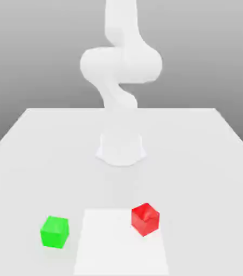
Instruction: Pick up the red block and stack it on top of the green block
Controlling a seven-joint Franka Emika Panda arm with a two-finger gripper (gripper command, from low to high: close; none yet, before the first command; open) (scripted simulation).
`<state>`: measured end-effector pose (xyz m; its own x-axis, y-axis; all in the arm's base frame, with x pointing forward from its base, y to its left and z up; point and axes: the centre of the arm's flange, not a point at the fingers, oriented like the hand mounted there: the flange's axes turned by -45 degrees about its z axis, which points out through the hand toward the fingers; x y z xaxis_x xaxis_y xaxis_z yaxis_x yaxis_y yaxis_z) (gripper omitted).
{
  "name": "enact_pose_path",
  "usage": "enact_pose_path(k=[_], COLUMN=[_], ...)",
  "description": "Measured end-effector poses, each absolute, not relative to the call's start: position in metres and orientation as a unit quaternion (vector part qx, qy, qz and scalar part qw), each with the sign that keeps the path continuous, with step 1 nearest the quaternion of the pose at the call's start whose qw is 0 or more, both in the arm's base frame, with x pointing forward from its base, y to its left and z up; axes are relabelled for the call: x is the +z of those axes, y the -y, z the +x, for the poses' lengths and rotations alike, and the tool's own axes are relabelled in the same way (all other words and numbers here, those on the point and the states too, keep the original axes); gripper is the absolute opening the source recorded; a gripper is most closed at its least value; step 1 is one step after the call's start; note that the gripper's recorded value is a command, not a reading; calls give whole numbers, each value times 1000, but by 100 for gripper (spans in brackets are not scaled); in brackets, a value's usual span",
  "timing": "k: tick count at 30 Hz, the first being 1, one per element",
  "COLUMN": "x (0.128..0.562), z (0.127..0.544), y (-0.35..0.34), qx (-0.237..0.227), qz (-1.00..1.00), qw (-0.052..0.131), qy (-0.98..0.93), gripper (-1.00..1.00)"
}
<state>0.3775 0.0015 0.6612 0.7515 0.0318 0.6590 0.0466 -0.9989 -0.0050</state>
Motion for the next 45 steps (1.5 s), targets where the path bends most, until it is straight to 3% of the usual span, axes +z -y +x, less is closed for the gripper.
enact_pose_path(k=[4,9,16,20,25,26,33,41,45], x=[562,437,262,201,153,147,146,208,219], z=[419,436,395,369,366,365,365,367,384], y=[-13,-34,-58,-60,-60,-60,-60,-58,5], qx=[-280,-190,-50,-5,-1,0,0,0,0], qz=[-957,-971,-967,-958,-957,-957,-957,-954,-956], qw=[21,24,9,0,-1,0,0,0,0], qy=[75,144,250,286,289,288,289,299,293], gripper=[0,0,0,0,0,-100,-100,-100,-100])
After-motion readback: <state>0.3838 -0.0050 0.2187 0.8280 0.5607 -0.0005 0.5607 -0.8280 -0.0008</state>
